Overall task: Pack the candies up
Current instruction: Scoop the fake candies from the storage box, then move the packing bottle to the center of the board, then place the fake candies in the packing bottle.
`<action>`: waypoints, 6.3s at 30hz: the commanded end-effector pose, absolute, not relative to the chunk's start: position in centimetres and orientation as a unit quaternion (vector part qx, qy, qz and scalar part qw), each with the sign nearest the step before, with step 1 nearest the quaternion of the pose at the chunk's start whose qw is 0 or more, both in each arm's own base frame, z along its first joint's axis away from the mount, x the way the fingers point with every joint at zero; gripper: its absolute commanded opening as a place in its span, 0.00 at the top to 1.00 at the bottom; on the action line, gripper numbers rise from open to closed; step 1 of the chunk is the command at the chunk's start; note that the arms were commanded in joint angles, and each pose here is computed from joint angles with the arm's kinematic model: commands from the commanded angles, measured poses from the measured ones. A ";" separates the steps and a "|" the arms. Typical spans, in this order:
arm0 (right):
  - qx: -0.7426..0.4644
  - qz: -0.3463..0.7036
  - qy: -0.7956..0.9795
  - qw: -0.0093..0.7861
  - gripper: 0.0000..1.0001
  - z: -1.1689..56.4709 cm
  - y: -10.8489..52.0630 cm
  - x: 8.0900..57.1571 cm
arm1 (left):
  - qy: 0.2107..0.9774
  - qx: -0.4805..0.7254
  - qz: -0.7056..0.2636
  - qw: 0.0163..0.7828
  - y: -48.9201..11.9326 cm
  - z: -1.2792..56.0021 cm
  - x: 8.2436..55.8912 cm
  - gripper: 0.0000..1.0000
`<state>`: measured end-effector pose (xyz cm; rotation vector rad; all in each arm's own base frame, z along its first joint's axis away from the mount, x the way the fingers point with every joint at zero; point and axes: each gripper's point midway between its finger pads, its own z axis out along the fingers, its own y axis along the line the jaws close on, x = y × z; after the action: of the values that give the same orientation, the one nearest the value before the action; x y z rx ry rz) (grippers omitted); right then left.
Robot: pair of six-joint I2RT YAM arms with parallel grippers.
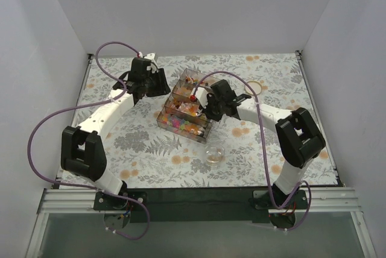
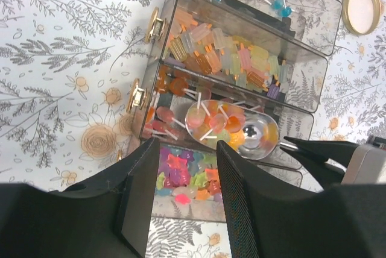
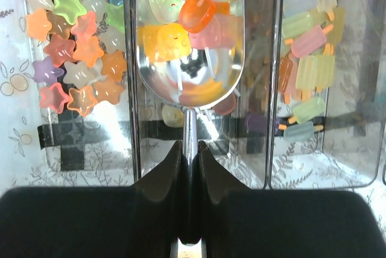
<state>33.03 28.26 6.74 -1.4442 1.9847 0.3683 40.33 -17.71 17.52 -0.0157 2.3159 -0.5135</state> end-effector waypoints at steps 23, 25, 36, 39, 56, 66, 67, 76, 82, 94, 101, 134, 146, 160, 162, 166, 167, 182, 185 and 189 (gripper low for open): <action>-0.449 0.137 0.746 0.472 0.99 15.1 23.3 29.1 | 0.918 -0.002 -0.256 0.304 -22.4 16.1 27.1 0.55; -0.441 0.125 0.755 0.469 0.99 15.2 21.7 27.7 | 0.919 0.000 -0.260 0.297 -22.9 15.8 26.5 0.55; -0.403 0.118 0.784 0.457 0.99 14.5 16.5 21.9 | 0.932 0.021 -0.275 0.236 -28.5 14.1 22.4 0.53; -0.405 0.116 0.785 0.453 0.99 14.8 15.9 21.1 | 0.935 0.033 -0.270 0.226 -29.6 13.6 21.6 0.53; -0.397 0.120 0.793 0.445 0.99 15.1 15.9 20.9 | 0.949 0.099 -0.235 0.184 -32.9 10.0 19.5 0.56; -0.397 0.120 0.794 0.445 0.99 15.0 15.9 21.0 | 0.963 0.077 -0.152 0.208 -32.3 7.9 19.7 0.63; -0.397 0.120 0.794 0.445 0.99 15.0 15.9 21.0 | 0.964 0.069 -0.144 0.214 -32.1 8.1 20.0 0.67; -0.401 0.117 0.794 0.443 0.99 14.9 16.0 21.1 | 0.964 0.061 -0.092 0.243 -30.0 9.0 21.0 0.86; -0.408 0.120 0.790 0.442 0.99 15.2 16.4 21.4 | 0.966 0.055 -0.073 0.240 -28.8 8.4 20.6 0.94; -0.434 0.142 0.772 0.442 0.99 16.3 18.0 21.8 | 0.952 0.065 0.054 0.294 -24.0 10.5 22.7 1.00; -0.455 0.160 0.761 0.434 0.99 16.6 19.0 21.5 | 0.951 0.050 0.099 0.289 -20.1 9.5 23.9 1.00; -0.626 0.165 0.706 0.288 0.99 14.9 26.1 18.2 | 0.877 -0.173 -0.047 0.445 -6.4 14.4 28.6 0.14; -0.646 0.106 0.716 0.243 0.99 14.5 26.5 19.6 | 0.842 -0.168 -0.080 0.506 -6.1 15.3 28.0 0.14; -0.685 0.003 0.706 0.182 0.99 14.8 26.6 19.6 | 0.834 -0.174 -0.073 0.519 -5.6 15.7 28.3 0.14; -0.688 -0.006 0.702 0.181 0.99 15.0 27.0 19.6 | 0.833 -0.171 -0.075 0.521 -5.7 15.8 28.3 0.14; -0.700 -0.046 0.693 0.166 0.99 14.9 27.2 19.4 | 0.835 -0.166 -0.072 0.520 -5.8 15.7 28.3 0.14; -0.701 -0.054 0.692 0.165 0.99 15.0 27.2 19.4 | 0.834 -0.166 -0.073 0.521 -5.9 15.8 28.3 0.14; -0.707 -0.129 0.666 0.199 0.99 18.0 28.0 19.1 | 0.840 -0.150 -0.079 0.516 -6.7 15.4 28.2 0.15; -0.701 -0.126 0.669 0.214 0.99 19.1 27.6 19.2 | 0.841 -0.147 -0.081 0.514 -6.9 15.2 28.2 0.14; -0.672 -0.082 0.697 0.237 0.99 21.1 26.9 20.3 | 0.847 -0.134 -0.097 0.504 -7.7 14.8 28.2 0.15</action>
<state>18.98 27.33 16.55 -2.0078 1.8975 -0.3397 28.13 -6.99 15.09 -0.3618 2.0385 -0.2049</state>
